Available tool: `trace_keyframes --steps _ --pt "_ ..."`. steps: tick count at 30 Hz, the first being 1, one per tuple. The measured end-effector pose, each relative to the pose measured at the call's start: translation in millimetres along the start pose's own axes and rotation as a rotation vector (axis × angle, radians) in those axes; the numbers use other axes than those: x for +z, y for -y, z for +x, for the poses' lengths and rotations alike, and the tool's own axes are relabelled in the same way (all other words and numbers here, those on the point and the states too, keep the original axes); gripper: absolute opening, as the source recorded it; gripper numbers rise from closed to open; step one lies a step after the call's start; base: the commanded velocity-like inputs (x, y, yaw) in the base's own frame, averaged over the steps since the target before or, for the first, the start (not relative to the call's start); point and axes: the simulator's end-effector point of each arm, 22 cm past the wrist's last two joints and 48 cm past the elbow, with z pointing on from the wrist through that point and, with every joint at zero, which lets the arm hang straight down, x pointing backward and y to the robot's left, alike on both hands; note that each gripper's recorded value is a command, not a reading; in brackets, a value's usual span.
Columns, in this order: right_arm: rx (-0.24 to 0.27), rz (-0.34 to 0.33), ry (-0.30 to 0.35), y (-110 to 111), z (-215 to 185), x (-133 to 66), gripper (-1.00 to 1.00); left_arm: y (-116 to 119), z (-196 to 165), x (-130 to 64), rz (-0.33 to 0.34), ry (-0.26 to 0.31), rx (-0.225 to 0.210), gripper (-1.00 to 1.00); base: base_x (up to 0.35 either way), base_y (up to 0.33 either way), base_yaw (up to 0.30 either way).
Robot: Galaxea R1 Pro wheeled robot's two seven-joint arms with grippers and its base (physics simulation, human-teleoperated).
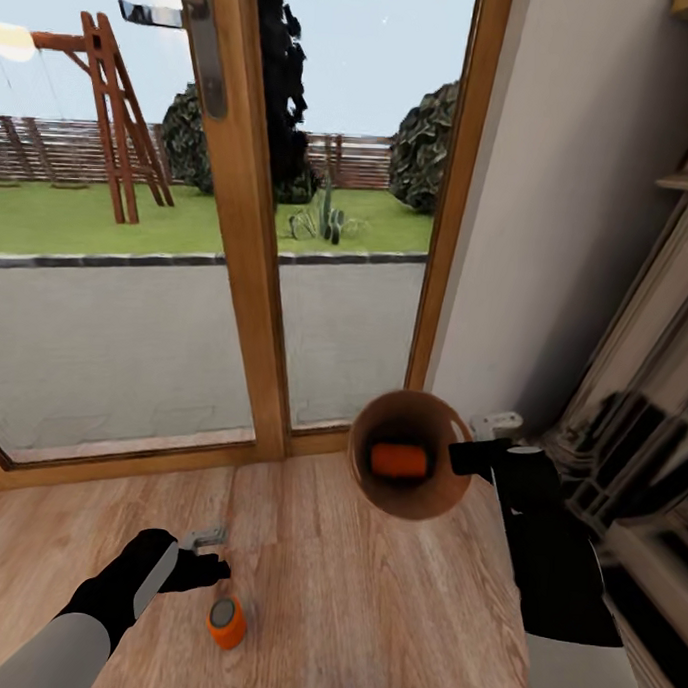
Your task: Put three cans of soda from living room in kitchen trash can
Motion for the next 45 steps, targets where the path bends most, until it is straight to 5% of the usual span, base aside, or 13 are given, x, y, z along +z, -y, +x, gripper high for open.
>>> trace_keyframes --steps 6,31,45 --pt "-0.012 0.098 -0.002 31.1 -12.8 9.4 -1.0 -2.2 2.3 10.8 -0.006 0.005 0.005 1.0 0.0 0.0 0.0" --pt "0.002 0.069 -0.151 23.2 40.5 71.3 -1.0 -11.0 38.9 52.7 -0.017 -0.088 -0.003 1.0 0.0 0.0 0.0" --pt "0.005 0.065 -0.16 22.0 42.7 73.4 -1.0 -10.4 39.2 52.7 -0.018 -0.09 -0.001 1.0 0.068 -0.013 0.0"
